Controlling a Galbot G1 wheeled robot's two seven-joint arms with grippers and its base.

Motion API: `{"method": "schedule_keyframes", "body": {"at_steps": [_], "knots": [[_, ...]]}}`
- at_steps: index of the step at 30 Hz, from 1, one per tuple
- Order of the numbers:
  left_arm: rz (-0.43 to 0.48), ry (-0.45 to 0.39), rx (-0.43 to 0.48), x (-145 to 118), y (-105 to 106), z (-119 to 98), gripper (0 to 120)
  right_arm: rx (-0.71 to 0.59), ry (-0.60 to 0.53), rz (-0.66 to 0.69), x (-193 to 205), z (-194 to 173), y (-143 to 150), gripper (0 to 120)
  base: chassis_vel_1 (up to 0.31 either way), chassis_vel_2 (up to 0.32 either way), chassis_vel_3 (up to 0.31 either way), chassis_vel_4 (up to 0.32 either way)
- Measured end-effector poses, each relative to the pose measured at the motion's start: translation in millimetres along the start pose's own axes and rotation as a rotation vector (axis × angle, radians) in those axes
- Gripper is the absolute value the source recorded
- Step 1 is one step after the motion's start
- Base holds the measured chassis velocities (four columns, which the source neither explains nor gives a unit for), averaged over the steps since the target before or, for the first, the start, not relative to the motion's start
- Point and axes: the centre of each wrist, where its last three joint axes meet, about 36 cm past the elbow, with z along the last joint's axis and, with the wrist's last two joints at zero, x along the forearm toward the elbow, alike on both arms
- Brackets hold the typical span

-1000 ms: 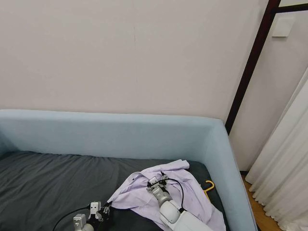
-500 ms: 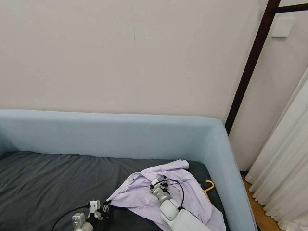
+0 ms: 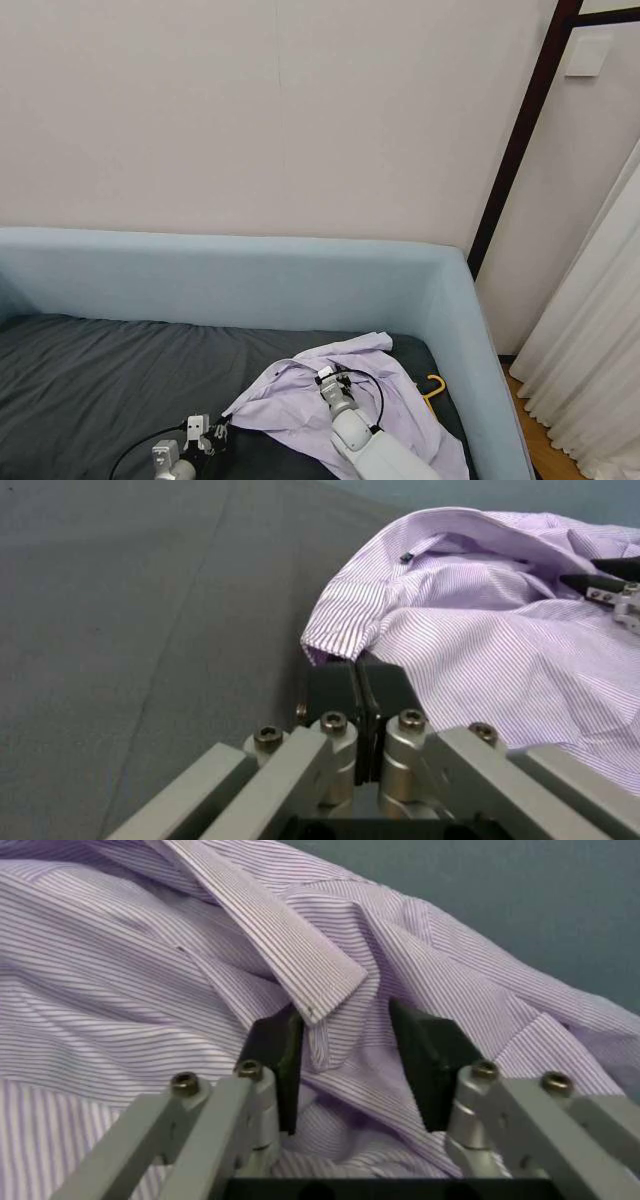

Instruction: Pick up the clothes from the sofa and hang them on the clothes hanger.

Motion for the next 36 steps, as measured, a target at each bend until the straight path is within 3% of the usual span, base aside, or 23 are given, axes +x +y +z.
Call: {"method": "schedule_keyframes", "body": {"at_steps": [9, 16, 21, 25, 26, 27, 32, 33, 36], "knots": [[0.004, 0.001, 0.004, -2.7, -2.3, 1.1, 0, -0.034, -0.052, 0.023, 2.0, -7.1, -12.8, 0, 0.0, 0.0, 0.0, 0.0], [0.006, -0.012, 0.007, -3.0, -2.9, 0.3, 0, -0.111, -0.087, 0.015, -1.0, -23.6, -21.3, 0, 0.0, 0.0, 0.0, 0.0], [0.022, -0.129, -0.002, -2.8, -3.0, -13.3, 0, -0.142, -0.177, 0.003, 7.1, -39.0, -47.7, 0, 0.0, 0.0, 0.0, 0.0], [0.07, -0.359, -0.105, -3.6, 2.1, -53.0, 0, -0.172, -0.412, -0.062, 26.1, -60.6, -112.8, 0, 0.0, 0.0, 0.0, 0.0], [0.094, -0.443, -0.148, -2.9, 3.1, -73.0, 0, -0.21, -0.497, -0.088, 34.1, -72.4, -140.2, 0, 0.0, 0.0, 0.0, 0.0], [0.094, -0.443, -0.148, -2.9, 3.1, -73.0, 0, -0.21, -0.497, -0.088, 34.1, -72.4, -140.2, 0, 0.0, 0.0, 0.0, 0.0], [0.211, -0.698, -0.317, 8.0, -4.2, -177.8, 0, -0.357, -0.74, -0.132, 83.8, -127.7, -238.9, 0, 0.0, 0.0, 0.0, 0.0], [0.211, -0.698, -0.317, 8.0, -4.2, -177.8, 0, -0.357, -0.74, -0.132, 83.8, -127.7, -238.9, 0, 0.0, 0.0, 0.0, 0.0], [0.286, -0.81, -0.368, 19.9, -15.0, -246.9, 0, -0.408, -0.846, -0.156, 129.4, -161.0, -288.6, 0, 0.0, 0.0, 0.0, 0.0]]}}
